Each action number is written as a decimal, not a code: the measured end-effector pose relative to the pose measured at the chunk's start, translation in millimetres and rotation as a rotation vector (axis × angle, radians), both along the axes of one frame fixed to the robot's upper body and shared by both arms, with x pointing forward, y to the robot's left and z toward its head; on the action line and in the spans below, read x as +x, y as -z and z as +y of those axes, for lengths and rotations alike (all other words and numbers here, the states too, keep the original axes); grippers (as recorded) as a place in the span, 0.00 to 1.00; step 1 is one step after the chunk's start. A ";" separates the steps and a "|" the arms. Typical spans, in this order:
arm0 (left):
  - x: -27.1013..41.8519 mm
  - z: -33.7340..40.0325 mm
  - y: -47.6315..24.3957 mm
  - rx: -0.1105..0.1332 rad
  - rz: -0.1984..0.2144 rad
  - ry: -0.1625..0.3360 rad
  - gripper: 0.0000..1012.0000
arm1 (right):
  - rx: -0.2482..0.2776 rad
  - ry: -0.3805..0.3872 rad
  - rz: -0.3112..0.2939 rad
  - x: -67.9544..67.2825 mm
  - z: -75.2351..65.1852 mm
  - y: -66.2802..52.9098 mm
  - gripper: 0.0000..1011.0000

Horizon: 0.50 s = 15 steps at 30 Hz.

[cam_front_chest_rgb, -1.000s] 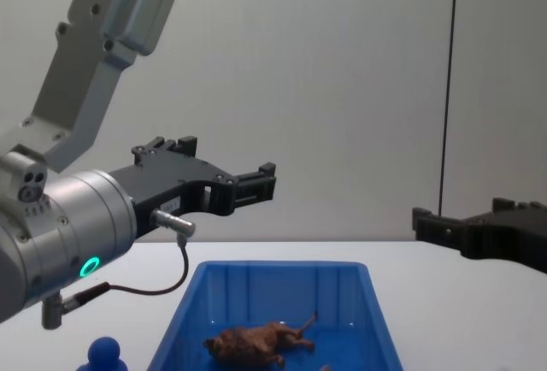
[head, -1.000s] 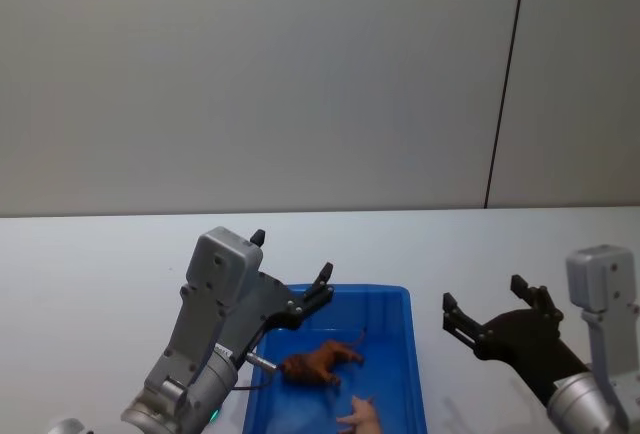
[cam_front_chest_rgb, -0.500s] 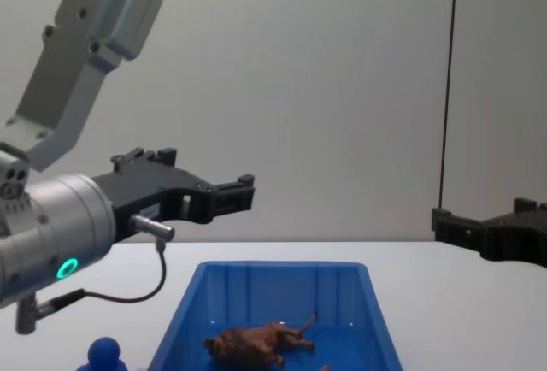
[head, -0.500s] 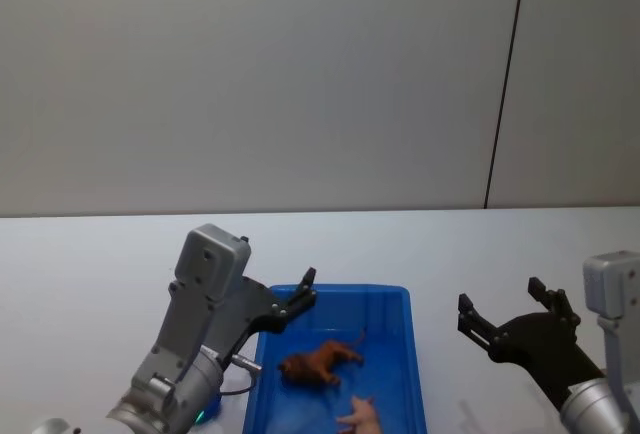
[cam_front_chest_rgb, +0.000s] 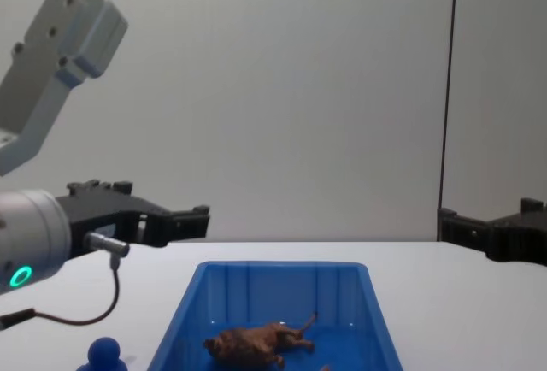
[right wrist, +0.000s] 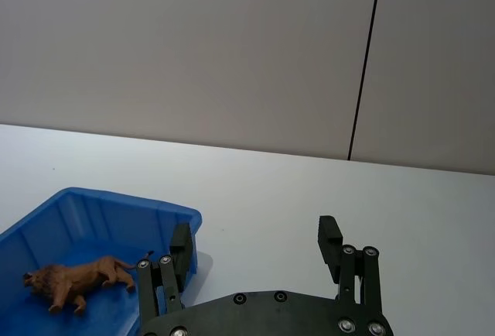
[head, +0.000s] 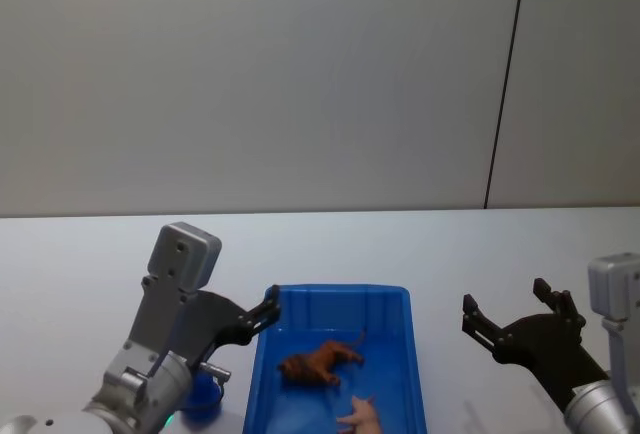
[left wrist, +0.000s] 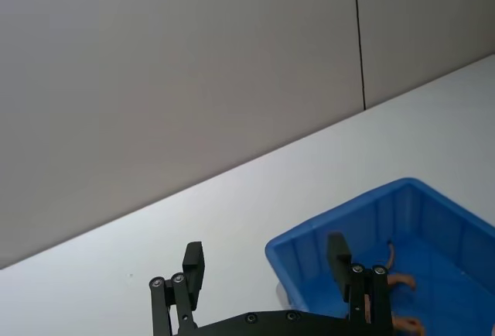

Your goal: Pick up the two dolls from the table and place them into the box.

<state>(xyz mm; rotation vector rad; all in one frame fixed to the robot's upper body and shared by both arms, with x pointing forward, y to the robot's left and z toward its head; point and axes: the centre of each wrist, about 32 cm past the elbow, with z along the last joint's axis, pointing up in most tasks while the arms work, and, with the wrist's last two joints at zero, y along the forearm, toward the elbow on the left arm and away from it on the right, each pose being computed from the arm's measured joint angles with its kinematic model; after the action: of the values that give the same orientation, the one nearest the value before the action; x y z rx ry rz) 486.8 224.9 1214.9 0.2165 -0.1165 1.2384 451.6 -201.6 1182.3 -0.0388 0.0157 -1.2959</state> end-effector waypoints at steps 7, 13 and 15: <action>1.0 7.3 -1.5 0.010 0.060 -0.025 0.99 | 0.000 0.003 0.000 -0.4 -0.4 0.1 0.99; 3.2 14.0 0.3 0.022 0.119 -0.050 0.99 | 0.000 0.004 -0.001 -0.5 -0.6 0.1 0.99; 3.7 15.5 1.0 0.025 0.132 -0.055 0.99 | -0.001 0.004 -0.001 -0.6 -0.6 0.1 0.99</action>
<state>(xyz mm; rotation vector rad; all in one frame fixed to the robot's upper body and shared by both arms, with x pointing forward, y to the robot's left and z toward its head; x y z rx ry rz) 490.5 240.4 1213.9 0.3242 -0.0120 1.2739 451.0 -202.2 1182.2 -0.0383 0.0143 -1.3002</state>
